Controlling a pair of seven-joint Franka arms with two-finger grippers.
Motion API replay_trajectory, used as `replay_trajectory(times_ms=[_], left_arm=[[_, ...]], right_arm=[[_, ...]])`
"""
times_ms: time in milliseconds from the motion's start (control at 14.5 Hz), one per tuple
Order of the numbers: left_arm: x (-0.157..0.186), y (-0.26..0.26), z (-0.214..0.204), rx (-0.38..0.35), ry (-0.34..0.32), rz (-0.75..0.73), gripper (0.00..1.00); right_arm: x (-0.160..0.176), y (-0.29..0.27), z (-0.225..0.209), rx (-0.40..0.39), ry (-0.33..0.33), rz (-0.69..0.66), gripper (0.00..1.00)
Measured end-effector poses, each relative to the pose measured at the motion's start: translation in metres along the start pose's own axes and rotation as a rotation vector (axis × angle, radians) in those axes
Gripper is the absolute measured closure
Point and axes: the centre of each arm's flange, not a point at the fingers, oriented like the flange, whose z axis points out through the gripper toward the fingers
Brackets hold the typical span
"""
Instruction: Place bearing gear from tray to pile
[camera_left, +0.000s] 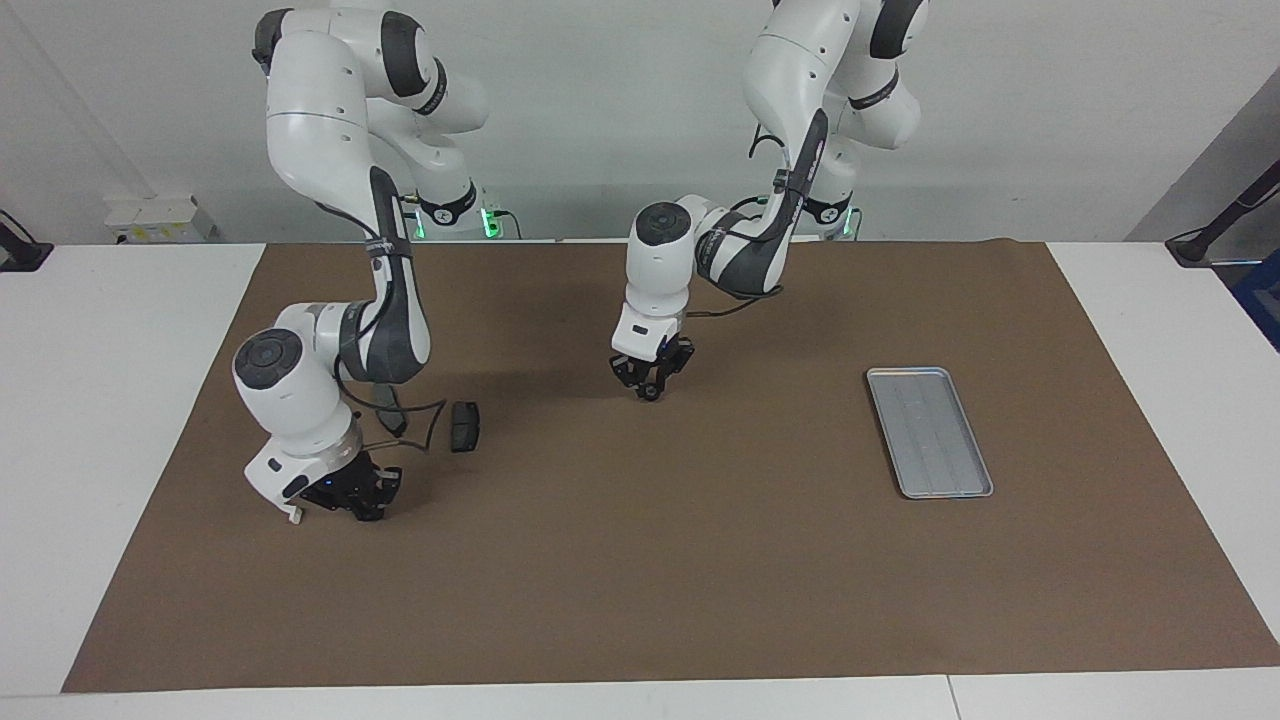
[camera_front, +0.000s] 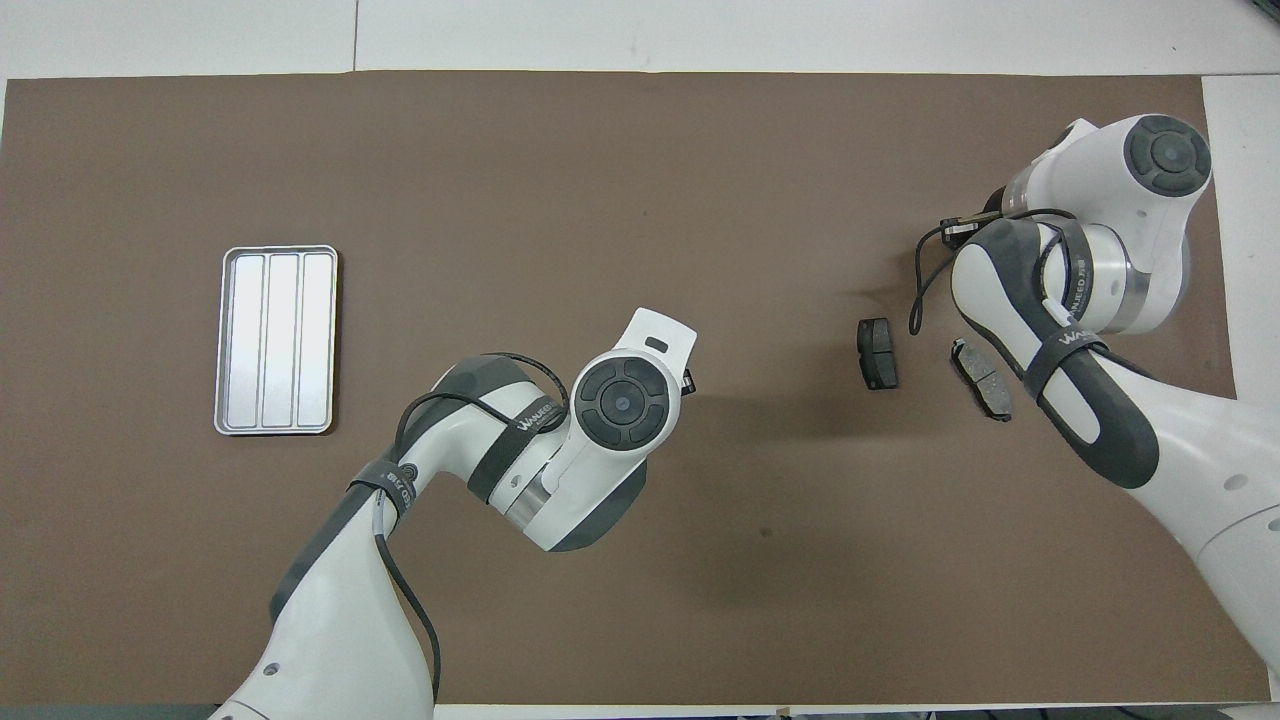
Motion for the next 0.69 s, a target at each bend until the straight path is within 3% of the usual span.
replay_trajectory(times_ms=[413,482,620,689], left_arm=[[-0.003,-0.0044,0.0088,-0.001,0.013,0.013,0.65],[-0.0028,-0.0046,0.0092,-0.001,0.013,0.014,0.61],[-0.0021,-0.0053,0.0096,-0.001,0.016,0.014,0.57],[-0.0017,-0.0056,0.0096,0.0,0.017,0.015,0.46]], right_arm=[[0.0003,-0.0001,0.0008,0.0,0.002,0.0,0.76],[0.0003,-0.0001,0.0008,0.0,0.002,0.0,0.76],[0.0002,-0.0002,0.0013,0.0,0.002,0.0,0.63],[0.0001,-0.0006,0.0014,0.0,0.001,-0.001,0.52]])
